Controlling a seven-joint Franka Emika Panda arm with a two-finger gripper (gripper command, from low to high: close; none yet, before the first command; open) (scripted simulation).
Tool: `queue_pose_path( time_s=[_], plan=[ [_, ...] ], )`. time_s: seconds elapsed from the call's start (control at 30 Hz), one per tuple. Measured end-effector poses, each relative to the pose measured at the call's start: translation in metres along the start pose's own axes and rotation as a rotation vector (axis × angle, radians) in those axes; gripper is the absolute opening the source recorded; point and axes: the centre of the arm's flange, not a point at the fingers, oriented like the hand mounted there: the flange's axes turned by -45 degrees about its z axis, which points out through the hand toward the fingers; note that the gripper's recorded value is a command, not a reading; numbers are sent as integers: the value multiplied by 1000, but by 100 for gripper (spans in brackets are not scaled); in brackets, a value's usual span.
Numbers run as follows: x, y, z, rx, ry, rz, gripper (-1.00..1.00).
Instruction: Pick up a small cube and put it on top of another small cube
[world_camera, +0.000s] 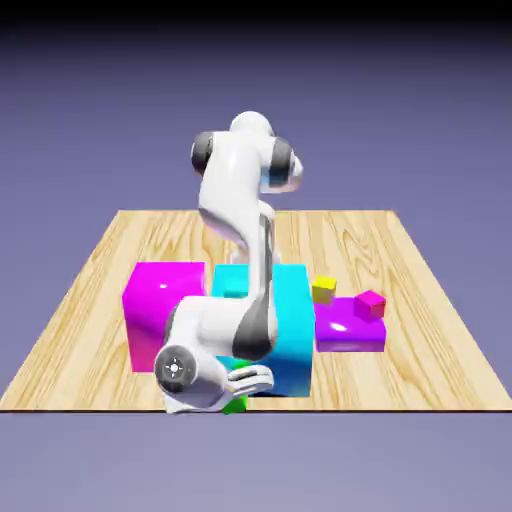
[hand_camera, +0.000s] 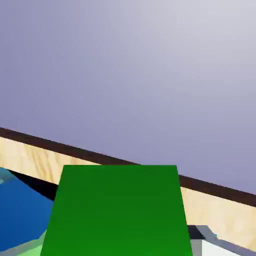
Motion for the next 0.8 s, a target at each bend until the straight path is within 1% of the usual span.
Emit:
queue_pose_path(
  time_s=[0.07,0.23,0.53,0.8],
  plan=[
    [13,-71,22,-16,-32,-130,-100],
    [-6,-205,65,-108,-114,-365,-100],
    [-98,-311,110,-388,-220,-580,-100],
    [-191,-360,168,-709,-314,-753,-100]
  ],
)
